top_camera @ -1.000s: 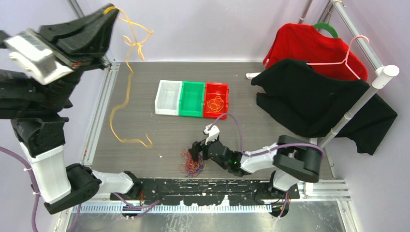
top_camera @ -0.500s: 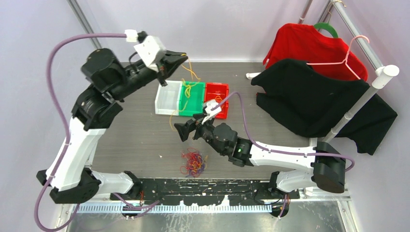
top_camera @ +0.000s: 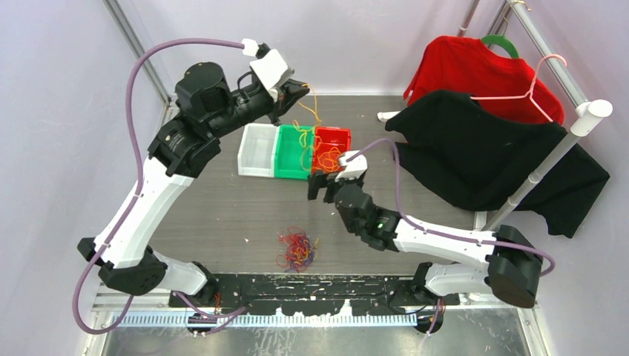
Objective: Untangle the cables
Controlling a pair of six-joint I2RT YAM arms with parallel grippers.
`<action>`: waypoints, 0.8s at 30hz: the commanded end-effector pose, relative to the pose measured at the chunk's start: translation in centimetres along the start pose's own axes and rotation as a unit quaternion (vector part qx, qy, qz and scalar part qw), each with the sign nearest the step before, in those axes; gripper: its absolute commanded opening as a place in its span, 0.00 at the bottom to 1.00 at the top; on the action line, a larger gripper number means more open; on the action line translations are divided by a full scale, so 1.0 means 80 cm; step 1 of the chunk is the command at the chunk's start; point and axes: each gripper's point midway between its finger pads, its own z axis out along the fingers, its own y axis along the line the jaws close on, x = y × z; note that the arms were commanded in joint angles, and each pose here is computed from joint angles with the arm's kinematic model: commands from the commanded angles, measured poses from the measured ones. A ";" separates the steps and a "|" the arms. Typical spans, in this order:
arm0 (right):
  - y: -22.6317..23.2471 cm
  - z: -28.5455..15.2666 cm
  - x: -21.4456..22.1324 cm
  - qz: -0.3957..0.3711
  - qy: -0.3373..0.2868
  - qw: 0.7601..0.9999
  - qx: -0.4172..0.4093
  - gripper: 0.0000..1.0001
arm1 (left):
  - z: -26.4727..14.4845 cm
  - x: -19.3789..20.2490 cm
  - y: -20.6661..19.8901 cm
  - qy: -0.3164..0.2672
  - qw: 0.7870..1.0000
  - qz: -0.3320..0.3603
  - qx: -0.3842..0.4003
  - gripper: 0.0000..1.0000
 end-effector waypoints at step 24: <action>-0.178 -0.010 -0.016 0.066 -0.019 0.980 0.188 1.00 | 0.142 0.058 0.062 0.015 0.996 0.065 -0.054 0.00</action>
